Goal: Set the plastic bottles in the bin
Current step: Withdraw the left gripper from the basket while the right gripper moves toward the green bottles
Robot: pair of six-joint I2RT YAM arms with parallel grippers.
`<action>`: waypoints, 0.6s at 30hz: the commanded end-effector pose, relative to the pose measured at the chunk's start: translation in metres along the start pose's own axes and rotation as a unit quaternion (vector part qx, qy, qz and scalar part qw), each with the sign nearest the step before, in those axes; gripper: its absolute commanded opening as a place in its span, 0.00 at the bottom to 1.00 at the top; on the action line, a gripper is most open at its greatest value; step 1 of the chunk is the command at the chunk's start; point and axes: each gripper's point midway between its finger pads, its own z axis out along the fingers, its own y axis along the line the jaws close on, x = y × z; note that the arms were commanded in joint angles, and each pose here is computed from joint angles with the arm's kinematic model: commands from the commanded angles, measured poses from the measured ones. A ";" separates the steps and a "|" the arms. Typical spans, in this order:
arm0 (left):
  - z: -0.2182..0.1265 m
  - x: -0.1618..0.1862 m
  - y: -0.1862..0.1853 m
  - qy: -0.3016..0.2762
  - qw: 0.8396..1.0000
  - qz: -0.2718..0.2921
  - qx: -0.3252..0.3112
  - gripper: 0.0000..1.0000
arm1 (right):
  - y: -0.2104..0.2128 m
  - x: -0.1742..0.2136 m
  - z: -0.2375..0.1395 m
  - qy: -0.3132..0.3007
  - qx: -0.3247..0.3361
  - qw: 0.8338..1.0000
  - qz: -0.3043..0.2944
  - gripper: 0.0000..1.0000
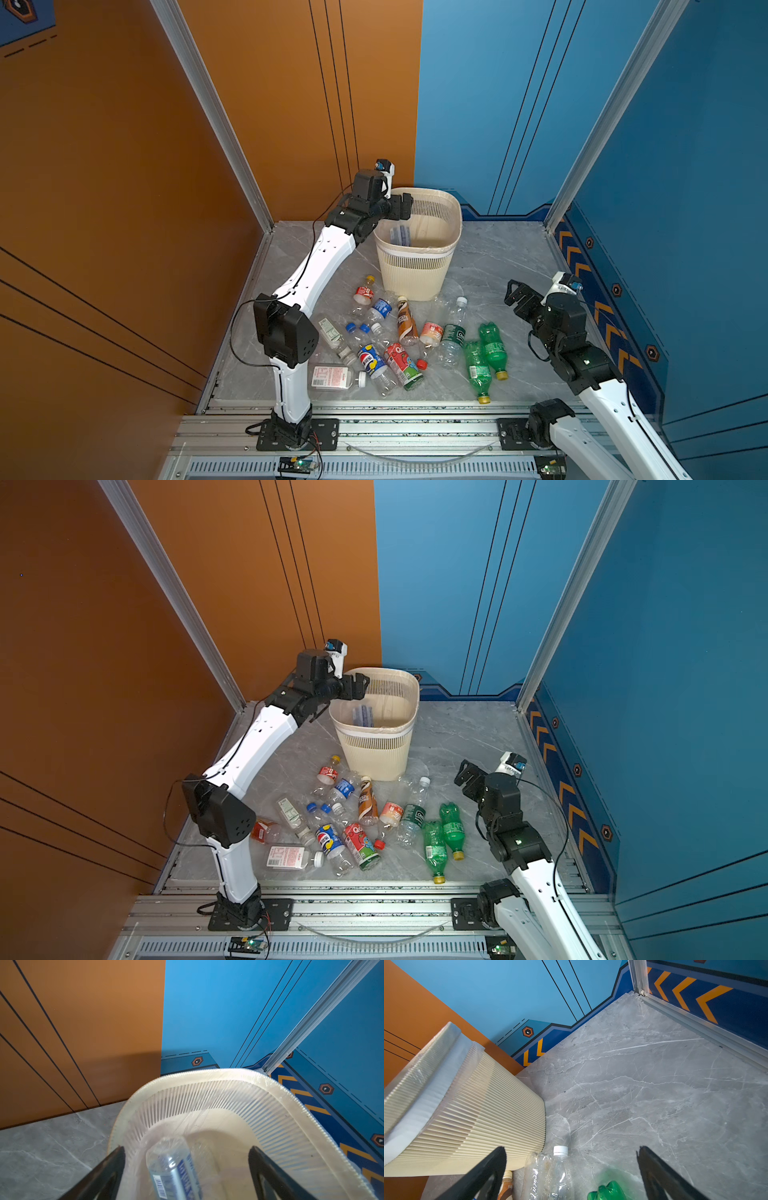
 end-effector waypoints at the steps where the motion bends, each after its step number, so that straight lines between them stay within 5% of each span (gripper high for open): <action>1: -0.043 -0.036 -0.005 -0.047 0.999 0.008 0.004 1.00 | -0.001 0.003 0.004 0.011 0.007 1.000 0.005 1.00; 7: -0.103 -0.054 -0.004 -0.127 0.992 0.004 0.003 0.97 | 0.000 0.014 0.015 0.041 0.010 0.999 -0.005 1.00; 10: -0.134 -0.036 0.009 -0.159 0.987 -0.009 -0.018 0.98 | 0.003 0.024 0.021 0.069 0.008 0.998 -0.010 1.00; 18: -0.167 0.144 0.089 -0.046 0.987 -0.081 -0.133 0.98 | 0.003 0.057 0.030 0.141 0.021 0.989 -0.027 1.00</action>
